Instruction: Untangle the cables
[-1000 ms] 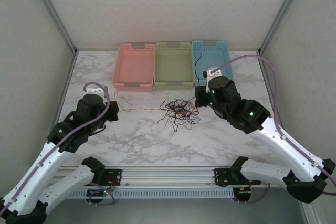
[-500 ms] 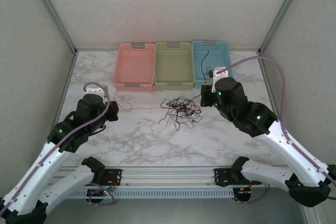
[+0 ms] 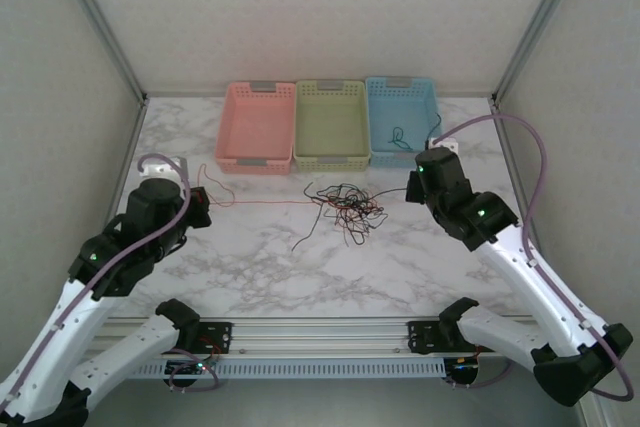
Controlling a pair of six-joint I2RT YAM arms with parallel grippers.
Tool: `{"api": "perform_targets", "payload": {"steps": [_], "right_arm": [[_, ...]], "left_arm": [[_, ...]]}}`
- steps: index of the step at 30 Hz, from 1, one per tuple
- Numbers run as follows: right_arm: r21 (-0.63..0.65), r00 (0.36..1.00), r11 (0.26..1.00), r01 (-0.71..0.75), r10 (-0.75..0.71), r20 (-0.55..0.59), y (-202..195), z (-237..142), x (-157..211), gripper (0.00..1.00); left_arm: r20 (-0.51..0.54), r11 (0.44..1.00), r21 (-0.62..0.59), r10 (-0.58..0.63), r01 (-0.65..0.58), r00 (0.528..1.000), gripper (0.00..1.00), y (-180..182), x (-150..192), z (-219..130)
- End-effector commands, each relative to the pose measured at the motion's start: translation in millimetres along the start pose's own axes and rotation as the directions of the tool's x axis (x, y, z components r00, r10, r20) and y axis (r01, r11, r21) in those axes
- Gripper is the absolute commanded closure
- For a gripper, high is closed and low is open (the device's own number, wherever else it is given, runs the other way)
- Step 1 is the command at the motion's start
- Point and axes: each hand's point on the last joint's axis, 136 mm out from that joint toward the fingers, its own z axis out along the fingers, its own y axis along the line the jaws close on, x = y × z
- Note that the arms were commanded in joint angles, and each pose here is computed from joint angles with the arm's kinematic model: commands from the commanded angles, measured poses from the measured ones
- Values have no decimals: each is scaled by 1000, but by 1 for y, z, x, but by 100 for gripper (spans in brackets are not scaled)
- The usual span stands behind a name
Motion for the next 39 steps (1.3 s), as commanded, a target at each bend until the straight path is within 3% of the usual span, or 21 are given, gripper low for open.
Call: {"api": "perform_targets", "payload": {"steps": [1,20,29,33,39], "right_arm": [[64,996,995,-72,76,-53,-22,16,16,100],[351,948,918,-183,260,-185,-111,68,57,100],[402,932,885,-237,323,-163,-129,73,57,100],[311,926,905,-289,347,-150,-116,74,47,100],[-26,925,926,-375,373,-77,-64,48,0,100]], "left_arm": [[52,994,-96,51,-45,997,100,22,-12,-19],[170,968,-241,116,-73,979,100,59,-41,-67],[186,965,-250,128,-79,974,100,62,-45,-75],[171,971,-225,123,-83,978,100,57,-40,-68],[96,990,-121,87,-76,992,100,32,-21,-35]]}}
